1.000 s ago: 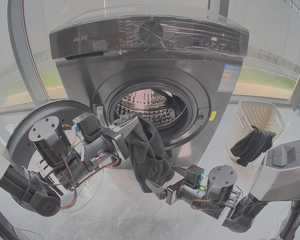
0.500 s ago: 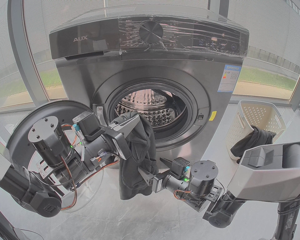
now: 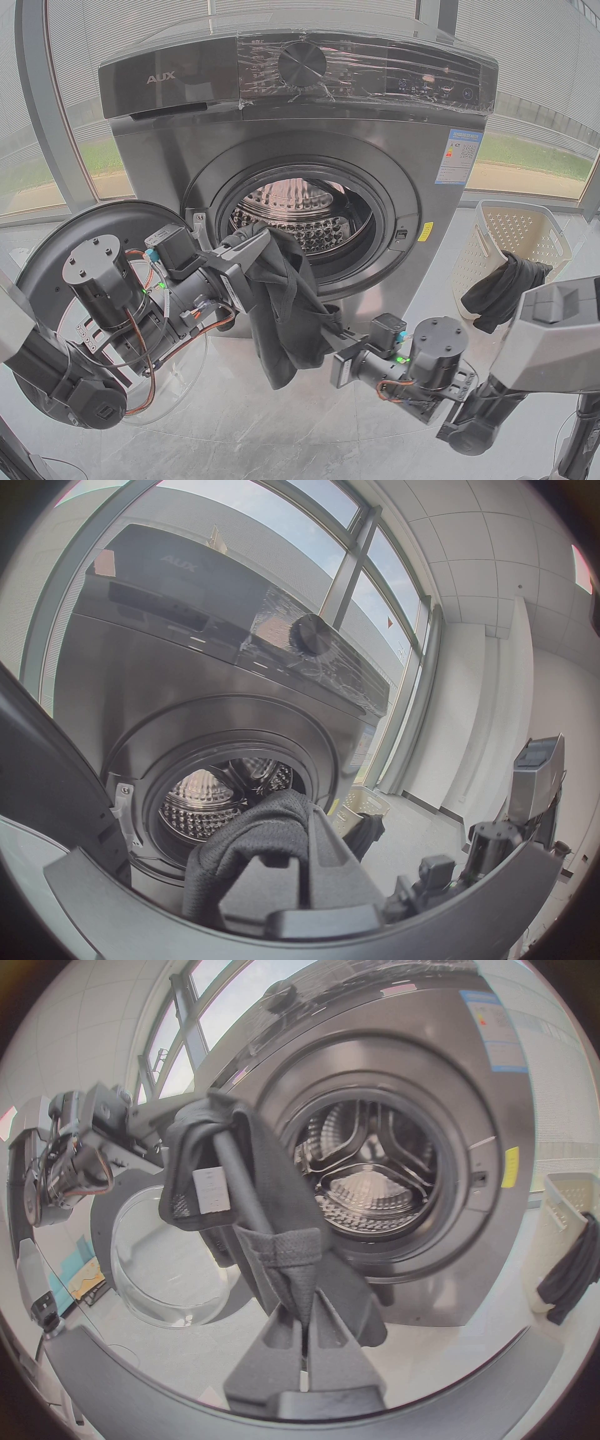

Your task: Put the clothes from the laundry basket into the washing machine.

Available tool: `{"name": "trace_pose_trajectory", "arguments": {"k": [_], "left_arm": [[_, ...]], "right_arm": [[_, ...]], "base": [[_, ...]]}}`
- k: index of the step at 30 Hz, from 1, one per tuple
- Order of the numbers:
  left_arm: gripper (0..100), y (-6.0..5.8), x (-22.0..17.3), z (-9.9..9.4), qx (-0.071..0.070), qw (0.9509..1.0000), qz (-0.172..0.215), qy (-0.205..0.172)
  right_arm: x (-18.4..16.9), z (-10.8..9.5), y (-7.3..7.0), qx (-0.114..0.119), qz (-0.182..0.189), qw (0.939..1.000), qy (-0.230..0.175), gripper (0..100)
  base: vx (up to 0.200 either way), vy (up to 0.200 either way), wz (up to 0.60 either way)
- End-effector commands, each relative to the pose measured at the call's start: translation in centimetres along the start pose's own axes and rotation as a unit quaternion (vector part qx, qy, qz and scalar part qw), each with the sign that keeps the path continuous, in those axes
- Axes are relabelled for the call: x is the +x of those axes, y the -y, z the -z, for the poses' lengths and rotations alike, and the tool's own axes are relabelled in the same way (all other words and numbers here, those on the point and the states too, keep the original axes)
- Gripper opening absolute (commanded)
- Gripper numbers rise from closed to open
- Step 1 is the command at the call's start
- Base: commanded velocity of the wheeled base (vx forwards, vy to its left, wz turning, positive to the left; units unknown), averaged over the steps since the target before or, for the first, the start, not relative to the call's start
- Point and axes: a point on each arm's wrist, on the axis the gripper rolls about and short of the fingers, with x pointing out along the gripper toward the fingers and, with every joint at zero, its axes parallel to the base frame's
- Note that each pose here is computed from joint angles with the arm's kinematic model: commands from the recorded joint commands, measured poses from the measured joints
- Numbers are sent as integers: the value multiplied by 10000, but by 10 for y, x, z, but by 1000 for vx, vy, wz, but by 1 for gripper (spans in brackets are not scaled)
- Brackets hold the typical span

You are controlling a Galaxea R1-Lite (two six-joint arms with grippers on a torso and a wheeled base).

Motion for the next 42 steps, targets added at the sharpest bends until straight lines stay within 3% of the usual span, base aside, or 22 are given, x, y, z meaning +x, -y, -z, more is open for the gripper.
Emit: {"name": "trace_pose_trajectory", "arguments": {"k": [1, 6, 15, 18, 24, 31, 35, 42], "left_arm": [[0, -18, 3, 7, 44, 9996, -283, -34], [0, -20, 3, 7, 51, 9995, -313, -29], [0, -16, -1, 8, 36, 9996, -253, -78], [0, -13, -6, 12, 19, 9997, -169, -164], [0, -11, -9, 16, 3, 9997, -130, -201], [0, -10, -14, 19, 67, 9999, -83, -125], [0, -2, -16, 17, 64, 10000, -13, -27], [0, -4, -16, 24, 147, 9998, -41, -146]], "right_arm": [[-36, -31, 30, -59, 427, 9989, 196, 0], [-47, -48, 53, -110, 734, 9964, 416, 0], [-50, -66, 61, -104, 784, 9938, 786, 0], [-51, -81, 64, -95, 837, 9905, 1087, 0], [-65, -103, 58, -38, 734, 9861, 1492, 0], [-67, -109, 57, -27, 694, 9843, 1625, 0], [-63, -122, 57, -21, 685, 9785, 1945, 0], [-60, -133, 53, 22, 605, 9739, 2186, 0]], "base": [[0, 0, 0], [0, 0, 0], [0, 0, 0], [0, 0, 0], [0, 0, 0], [0, 0, 0], [0, 0, 0], [0, 0, 0]]}}
